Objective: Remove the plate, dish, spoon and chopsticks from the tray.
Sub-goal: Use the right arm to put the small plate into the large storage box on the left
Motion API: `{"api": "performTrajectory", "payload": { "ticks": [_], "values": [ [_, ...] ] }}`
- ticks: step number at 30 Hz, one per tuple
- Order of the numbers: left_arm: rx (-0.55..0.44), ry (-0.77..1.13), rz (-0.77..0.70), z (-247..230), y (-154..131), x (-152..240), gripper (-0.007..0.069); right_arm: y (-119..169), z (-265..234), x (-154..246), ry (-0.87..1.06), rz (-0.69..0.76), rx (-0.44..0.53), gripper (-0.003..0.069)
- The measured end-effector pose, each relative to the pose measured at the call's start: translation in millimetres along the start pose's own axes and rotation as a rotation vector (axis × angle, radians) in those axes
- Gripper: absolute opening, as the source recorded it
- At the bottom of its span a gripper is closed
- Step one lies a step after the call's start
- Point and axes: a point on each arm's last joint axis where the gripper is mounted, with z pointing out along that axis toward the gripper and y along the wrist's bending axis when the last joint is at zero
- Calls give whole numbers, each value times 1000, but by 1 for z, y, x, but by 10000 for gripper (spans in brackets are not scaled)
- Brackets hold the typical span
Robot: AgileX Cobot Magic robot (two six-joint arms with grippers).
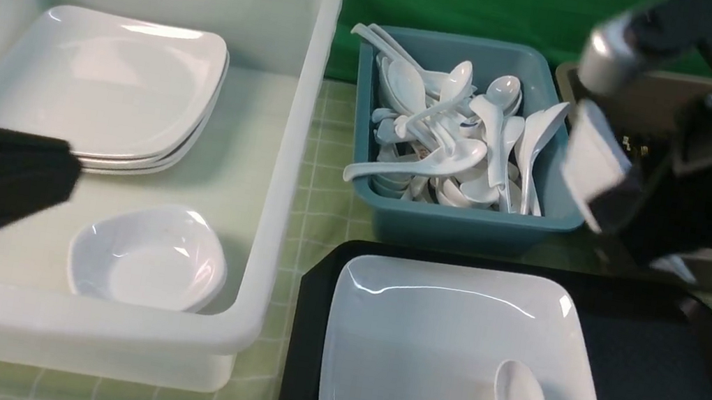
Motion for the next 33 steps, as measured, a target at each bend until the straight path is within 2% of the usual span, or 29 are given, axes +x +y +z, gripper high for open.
{"api": "performTrajectory", "payload": {
  "ticks": [1,2,4,5,8,10,13,20,24,25,26,29,30,31,32,33],
  "values": [
    [-49,3,-8,-14,4,1,20,21,-3,-20,-72,-78,-52,61],
    [-55,9,-10,-16,4,1,20,24,-3,-23,-82,-86,-59,61],
    [-131,-20,-48,-47,10,6,20,68,12,-59,-180,-258,-143,61],
    [-138,-20,-56,-51,10,7,20,74,12,-63,-198,-273,-154,61],
    [-161,-49,-102,-76,9,18,20,121,61,-91,-201,-438,-213,61],
    [-165,-52,-107,-82,8,22,20,135,81,-97,-188,-492,-224,61],
    [-170,-34,-118,-91,7,29,20,160,146,-109,-129,-571,-235,61],
    [-154,7,-126,-91,6,33,20,170,233,-109,-39,-597,-206,61],
    [-139,8,-119,-91,4,33,20,170,248,-104,-9,-589,-209,94],
    [-133,10,-115,-91,4,34,20,169,248,-106,-14,-599,-197,160],
    [-132,10,-113,-91,4,34,20,169,248,-105,-13,-600,-196,169],
    [-117,9,-111,-91,2,33,20,167,247,-104,12,-607,-190,349],
    [-116,9,-112,-91,2,33,20,167,246,-104,14,-606,-191,360],
    [-108,8,-116,-91,2,33,20,164,240,-104,54,-612,-185,441],
    [-103,8,-119,-91,1,33,20,161,232,-105,81,-605,-183,476],
    [-104,8,-118,-91,1,33,20,160,229,-104,96,-603,-184,480]
  ]
}}
